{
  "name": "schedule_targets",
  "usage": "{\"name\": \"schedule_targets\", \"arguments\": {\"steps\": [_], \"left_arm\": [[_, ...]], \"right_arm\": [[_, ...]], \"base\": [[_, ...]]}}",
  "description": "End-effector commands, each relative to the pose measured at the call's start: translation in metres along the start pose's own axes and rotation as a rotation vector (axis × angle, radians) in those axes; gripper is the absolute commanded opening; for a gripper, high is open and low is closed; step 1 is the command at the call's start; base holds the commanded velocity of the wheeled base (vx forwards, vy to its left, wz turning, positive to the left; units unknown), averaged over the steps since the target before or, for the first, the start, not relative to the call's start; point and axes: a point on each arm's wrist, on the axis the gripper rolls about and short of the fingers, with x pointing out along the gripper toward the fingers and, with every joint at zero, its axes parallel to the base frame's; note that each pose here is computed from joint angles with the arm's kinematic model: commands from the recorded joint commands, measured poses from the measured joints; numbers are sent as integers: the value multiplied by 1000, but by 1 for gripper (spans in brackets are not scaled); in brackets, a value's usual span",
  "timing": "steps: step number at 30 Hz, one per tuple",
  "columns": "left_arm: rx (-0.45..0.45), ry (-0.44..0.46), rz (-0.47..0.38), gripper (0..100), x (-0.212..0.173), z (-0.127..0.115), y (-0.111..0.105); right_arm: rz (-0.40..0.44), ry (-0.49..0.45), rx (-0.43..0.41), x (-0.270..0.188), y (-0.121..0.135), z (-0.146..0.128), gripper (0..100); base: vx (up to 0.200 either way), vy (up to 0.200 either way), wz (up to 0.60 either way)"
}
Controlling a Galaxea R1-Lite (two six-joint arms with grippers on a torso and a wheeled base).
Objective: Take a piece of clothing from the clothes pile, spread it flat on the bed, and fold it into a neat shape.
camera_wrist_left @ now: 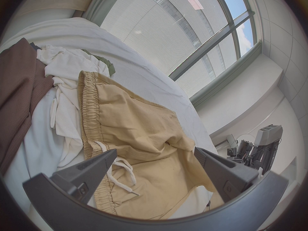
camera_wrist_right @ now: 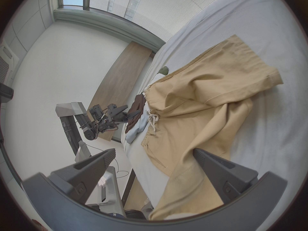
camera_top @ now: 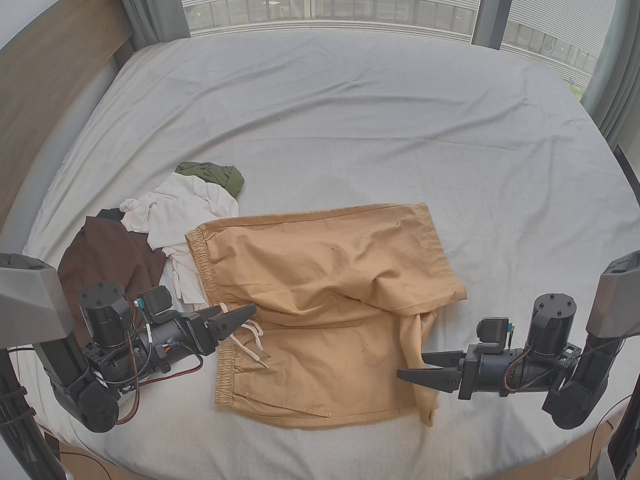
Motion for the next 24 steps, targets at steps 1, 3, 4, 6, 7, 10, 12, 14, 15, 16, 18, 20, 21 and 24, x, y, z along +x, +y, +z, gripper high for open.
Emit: {"name": "schedule_targets", "arguments": {"steps": [1, 3, 4, 6, 7, 10, 12, 14, 15, 16, 18, 20, 21, 24], "left_arm": [[0, -2, -1, 100, 0, 0, 0], [1, -3, -2, 100, 0, 1, 0], [3, -3, -2, 100, 0, 1, 0], [3, -3, -2, 100, 0, 1, 0], [1, -3, -2, 100, 0, 1, 0], [0, -1, 0, 100, 0, 0, 0], [1, 0, 0, 100, 0, 0, 0], [-2, 3, 1, 100, 0, -1, 1], [-2, 3, 1, 100, 0, -1, 1], [0, 3, 1, 100, 1, -1, 1], [-2, 3, 1, 100, 1, -1, 1], [-3, 4, 2, 100, 1, -1, 1], [-3, 5, 3, 100, 1, -2, 1], [-5, 10, 3, 100, 2, -3, 2]], "right_arm": [[8, 39, 17, 9, -3, -8, 100], [13, 54, 23, 13, -3, -11, 100], [15, 64, 26, 15, -4, -14, 100], [16, 80, 31, 18, -5, -18, 100], [18, 86, 31, 20, -5, -19, 100], [20, 86, 32, 21, -5, -19, 100], [19, 84, 31, 20, -5, -18, 100], [12, 72, 25, 18, -6, -16, 100], [11, 72, 25, 18, -6, -16, 100], [-7, 54, 22, 15, -8, -13, 100], [-53, 18, 19, 10, -14, -8, 100], [-87, -11, 23, 2, -22, -3, 100], [-103, -22, 26, -1, -26, -2, 100], [-130, -41, 33, -6, -35, 1, 100]], "base": [[0, 0, 0], [0, 0, 0], [0, 0, 0], [0, 0, 0], [0, 0, 0], [0, 0, 0], [0, 0, 0], [0, 0, 0], [0, 0, 0], [0, 0, 0], [0, 0, 0], [0, 0, 0], [0, 0, 0], [0, 0, 0]]}}
